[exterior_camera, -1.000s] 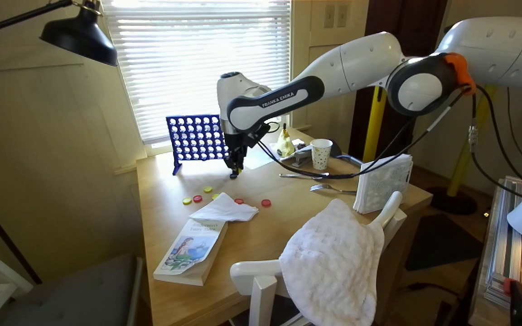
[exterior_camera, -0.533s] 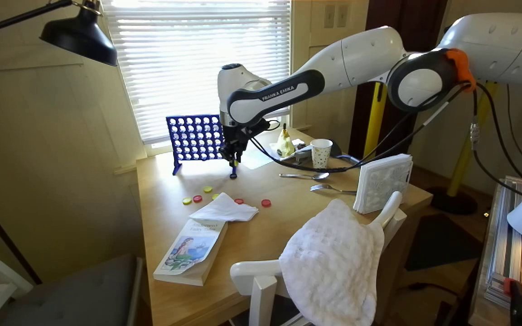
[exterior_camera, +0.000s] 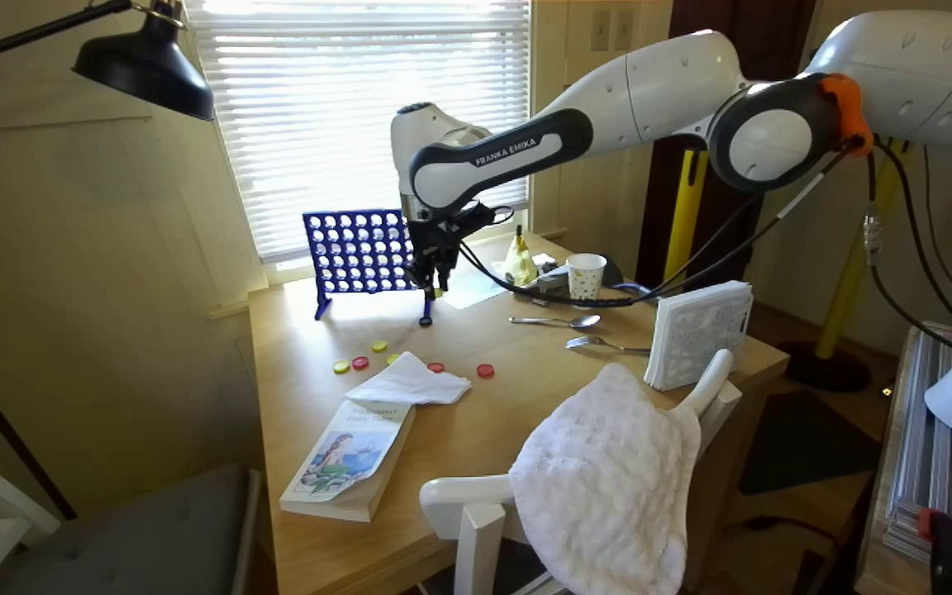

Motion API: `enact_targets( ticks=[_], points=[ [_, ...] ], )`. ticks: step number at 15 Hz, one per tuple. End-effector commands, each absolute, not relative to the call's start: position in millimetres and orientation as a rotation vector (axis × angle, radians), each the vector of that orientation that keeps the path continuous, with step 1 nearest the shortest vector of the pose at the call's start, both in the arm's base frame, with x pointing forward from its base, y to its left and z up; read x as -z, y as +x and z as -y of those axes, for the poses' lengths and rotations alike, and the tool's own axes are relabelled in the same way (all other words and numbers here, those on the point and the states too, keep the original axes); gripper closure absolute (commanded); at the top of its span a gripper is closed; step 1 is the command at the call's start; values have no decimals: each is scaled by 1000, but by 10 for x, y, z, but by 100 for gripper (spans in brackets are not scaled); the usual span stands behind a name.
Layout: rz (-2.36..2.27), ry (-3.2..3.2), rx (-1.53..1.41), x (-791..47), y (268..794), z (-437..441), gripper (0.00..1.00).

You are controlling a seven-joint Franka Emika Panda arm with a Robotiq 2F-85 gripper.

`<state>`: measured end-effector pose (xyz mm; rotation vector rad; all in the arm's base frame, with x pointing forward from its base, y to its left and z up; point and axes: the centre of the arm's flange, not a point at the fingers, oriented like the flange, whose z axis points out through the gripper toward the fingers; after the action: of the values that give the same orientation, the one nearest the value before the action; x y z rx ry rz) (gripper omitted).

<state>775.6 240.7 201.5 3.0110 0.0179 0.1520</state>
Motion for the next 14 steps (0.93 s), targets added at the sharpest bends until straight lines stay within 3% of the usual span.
enact_targets(
  ticks=[1,8,9,10,14],
  points=[
    [250,2968,-49,-2203,7023,-2215,89],
    [743,2882,-71,-2366,6901,-2183,89],
    [606,2898,-44,-2254,7612,-2376,89],
    [623,2897,-51,-2281,7613,-2379,64],
    [617,2897,-47,-2257,7612,-2372,64]
  ],
)
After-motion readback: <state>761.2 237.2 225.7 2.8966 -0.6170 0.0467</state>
